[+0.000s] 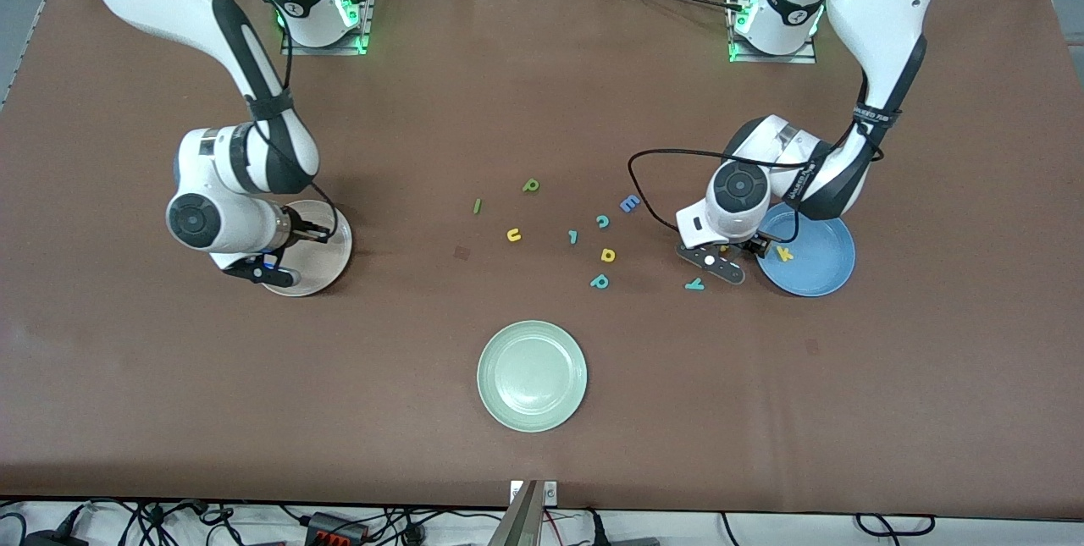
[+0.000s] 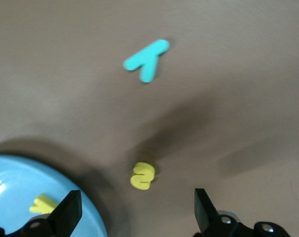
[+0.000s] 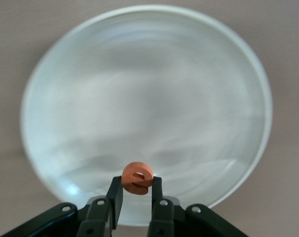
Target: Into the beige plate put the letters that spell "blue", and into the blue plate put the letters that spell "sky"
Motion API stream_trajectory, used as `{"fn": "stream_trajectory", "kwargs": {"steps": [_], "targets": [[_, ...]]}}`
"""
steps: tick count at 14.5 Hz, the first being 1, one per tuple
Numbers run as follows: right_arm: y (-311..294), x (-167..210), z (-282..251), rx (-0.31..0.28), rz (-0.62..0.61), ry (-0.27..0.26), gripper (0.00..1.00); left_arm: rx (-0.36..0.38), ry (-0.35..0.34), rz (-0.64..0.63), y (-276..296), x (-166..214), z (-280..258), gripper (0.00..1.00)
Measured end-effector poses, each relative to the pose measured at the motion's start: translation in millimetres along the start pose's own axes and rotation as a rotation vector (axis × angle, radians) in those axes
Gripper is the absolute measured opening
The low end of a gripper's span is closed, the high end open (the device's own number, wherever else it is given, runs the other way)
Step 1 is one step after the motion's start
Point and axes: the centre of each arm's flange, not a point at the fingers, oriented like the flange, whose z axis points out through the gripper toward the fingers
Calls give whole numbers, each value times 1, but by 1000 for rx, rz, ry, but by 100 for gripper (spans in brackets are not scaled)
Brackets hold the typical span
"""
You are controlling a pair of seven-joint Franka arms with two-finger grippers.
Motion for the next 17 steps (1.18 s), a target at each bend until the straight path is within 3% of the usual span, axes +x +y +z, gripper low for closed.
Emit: {"fn": "stream_trajectory", "kwargs": {"steps": [4, 7, 8, 11, 13, 15, 16, 17], "targets": [[-19, -3, -15, 24, -41, 26, 69, -12, 66, 158, -11, -2, 8, 95], [-98, -36, -29, 81, -58, 60, 97, -26, 74, 200, -25, -12, 20, 88], [-131, -52, -29, 86, -61, 77, 100, -28, 84, 208, -23, -12, 22, 81], [-215, -108, -19, 85, -81, 122, 100, -33, 106, 221, -16, -13, 25, 75], [-242, -128, -7, 88, -83, 140, 100, -35, 103, 225, -14, -14, 26, 59], [-258, -137, 8, 96, -49, 154, 94, -36, 101, 227, -13, -15, 28, 56], [-266, -141, 17, 100, -29, 159, 90, -36, 102, 229, -12, -15, 27, 46], [-273, -146, 24, 102, -11, 163, 77, -37, 103, 231, -11, -15, 26, 33]]}}
